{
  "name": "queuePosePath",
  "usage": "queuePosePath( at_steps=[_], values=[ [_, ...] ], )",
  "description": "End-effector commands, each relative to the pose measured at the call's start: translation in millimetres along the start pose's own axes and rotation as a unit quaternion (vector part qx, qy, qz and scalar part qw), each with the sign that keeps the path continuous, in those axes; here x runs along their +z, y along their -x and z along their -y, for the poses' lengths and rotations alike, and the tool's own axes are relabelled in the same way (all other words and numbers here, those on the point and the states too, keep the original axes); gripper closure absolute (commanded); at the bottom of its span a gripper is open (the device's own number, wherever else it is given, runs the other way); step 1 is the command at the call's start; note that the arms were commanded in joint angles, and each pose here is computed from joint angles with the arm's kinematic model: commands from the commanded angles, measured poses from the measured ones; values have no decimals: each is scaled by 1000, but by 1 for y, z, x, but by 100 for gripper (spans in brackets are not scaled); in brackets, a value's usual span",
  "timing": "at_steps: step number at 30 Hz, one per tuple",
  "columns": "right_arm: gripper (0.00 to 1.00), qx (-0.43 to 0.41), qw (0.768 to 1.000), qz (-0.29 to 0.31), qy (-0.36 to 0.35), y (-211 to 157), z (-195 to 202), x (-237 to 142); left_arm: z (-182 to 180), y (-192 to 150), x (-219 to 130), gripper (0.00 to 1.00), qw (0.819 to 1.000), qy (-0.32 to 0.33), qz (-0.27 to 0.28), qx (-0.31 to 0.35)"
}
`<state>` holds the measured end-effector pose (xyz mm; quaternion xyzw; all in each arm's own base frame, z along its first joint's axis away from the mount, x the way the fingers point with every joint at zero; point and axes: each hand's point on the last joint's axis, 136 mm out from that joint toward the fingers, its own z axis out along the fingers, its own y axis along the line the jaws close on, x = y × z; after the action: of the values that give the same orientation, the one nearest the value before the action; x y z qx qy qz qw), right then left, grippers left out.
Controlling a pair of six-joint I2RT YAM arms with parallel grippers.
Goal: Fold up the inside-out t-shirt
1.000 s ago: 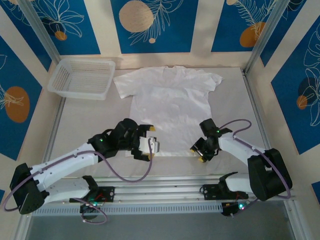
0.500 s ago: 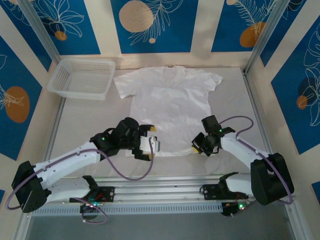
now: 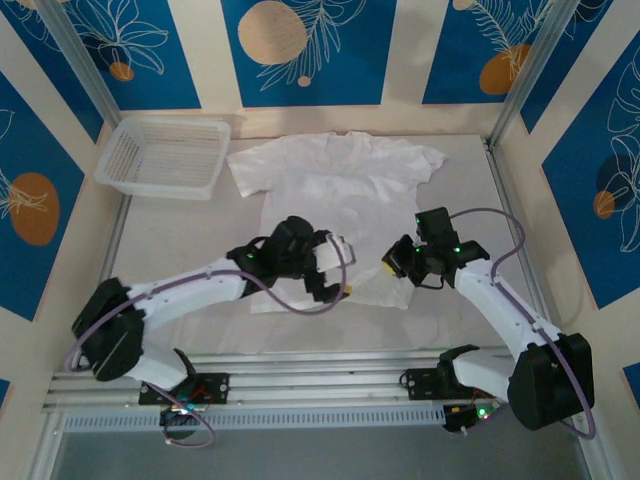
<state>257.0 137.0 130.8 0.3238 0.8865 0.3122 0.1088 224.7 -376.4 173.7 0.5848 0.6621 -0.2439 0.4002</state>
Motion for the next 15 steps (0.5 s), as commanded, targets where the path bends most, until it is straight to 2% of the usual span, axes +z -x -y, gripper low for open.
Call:
queuePosePath(
  at_steps=[1, 4, 6, 8, 11, 15],
  values=[
    [100, -2, 999, 1, 32, 1, -15, -19, -3, -5, 44, 1, 999, 18, 0, -34],
    [100, -4, 999, -1, 49, 1, -21, -25, -33, -34, 71, 2, 993, 92, -52, -43],
    [100, -5, 999, -5, 54, -1, -23, -29, -50, -47, 78, 9, 987, 136, -75, -44],
    [100, -6, 999, -3, 54, -1, -22, -31, -59, -59, 85, 22, 982, 159, -99, -37],
    [100, -3, 999, 12, 44, 5, -12, -34, -88, -76, 72, 45, 961, 239, -133, -46],
    [100, 10, 999, 28, 26, 14, 9, -40, -124, -91, 27, 52, 937, 297, -138, -124]
  ],
)
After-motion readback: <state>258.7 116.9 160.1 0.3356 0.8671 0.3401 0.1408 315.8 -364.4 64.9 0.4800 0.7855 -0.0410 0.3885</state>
